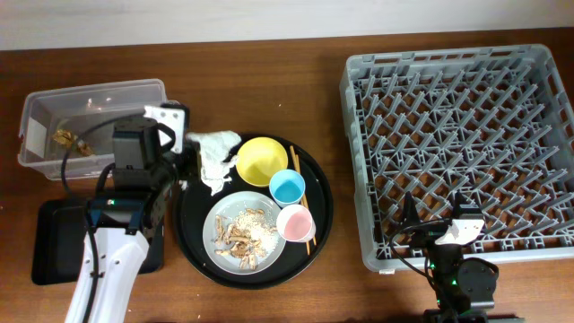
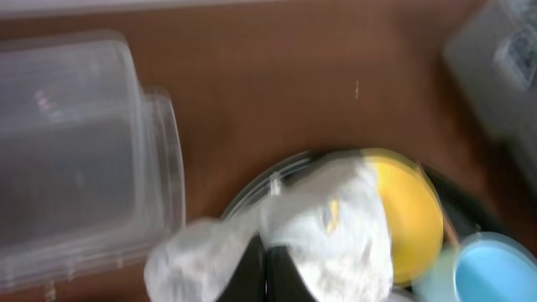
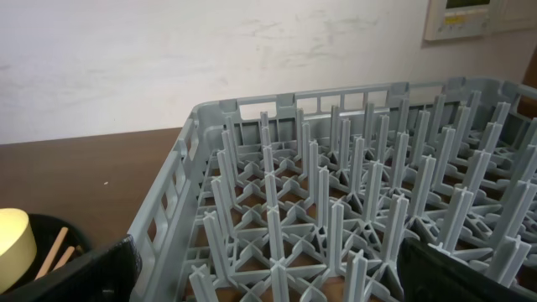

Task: Sort waste into correct bins and load items into the dishwasher rack
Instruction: 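Grasp the crumpled white tissue with the left gripper, then move the tissue left and drop it into the clear bin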

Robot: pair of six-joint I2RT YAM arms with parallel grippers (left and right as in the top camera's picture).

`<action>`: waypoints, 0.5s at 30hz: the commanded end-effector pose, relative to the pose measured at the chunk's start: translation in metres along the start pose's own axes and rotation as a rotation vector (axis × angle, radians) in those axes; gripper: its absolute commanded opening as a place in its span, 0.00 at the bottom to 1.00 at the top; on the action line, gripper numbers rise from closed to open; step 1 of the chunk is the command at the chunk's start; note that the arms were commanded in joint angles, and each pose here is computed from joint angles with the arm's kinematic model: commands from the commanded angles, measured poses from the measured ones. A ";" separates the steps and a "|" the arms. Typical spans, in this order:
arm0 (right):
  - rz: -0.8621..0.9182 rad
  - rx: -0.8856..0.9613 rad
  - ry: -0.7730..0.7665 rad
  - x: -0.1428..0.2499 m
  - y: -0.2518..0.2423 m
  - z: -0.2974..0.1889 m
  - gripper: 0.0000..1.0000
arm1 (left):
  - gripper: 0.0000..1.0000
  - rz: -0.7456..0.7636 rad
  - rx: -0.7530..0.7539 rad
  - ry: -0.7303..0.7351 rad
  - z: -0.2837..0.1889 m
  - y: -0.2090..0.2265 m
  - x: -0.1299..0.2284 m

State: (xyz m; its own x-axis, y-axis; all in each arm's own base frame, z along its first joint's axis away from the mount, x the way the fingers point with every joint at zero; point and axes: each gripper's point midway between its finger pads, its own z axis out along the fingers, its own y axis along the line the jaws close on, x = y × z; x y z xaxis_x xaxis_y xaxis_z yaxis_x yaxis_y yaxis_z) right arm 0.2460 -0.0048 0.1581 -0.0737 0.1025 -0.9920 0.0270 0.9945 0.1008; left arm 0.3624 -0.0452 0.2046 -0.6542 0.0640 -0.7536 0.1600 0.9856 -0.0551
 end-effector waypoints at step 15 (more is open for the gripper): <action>0.005 0.016 0.002 0.003 -0.003 0.000 0.99 | 0.84 -0.216 -0.703 -0.378 0.043 0.211 -0.061</action>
State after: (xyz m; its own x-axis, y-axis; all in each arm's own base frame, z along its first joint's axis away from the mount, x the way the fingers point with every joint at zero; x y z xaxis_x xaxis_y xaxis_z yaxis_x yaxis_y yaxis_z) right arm 0.2460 -0.0048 0.1583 -0.0729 0.1025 -0.9921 0.0273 0.9945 0.1008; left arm 0.4677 0.1498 0.2119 -0.2992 -0.0697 -0.9516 -0.5138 0.8522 0.0991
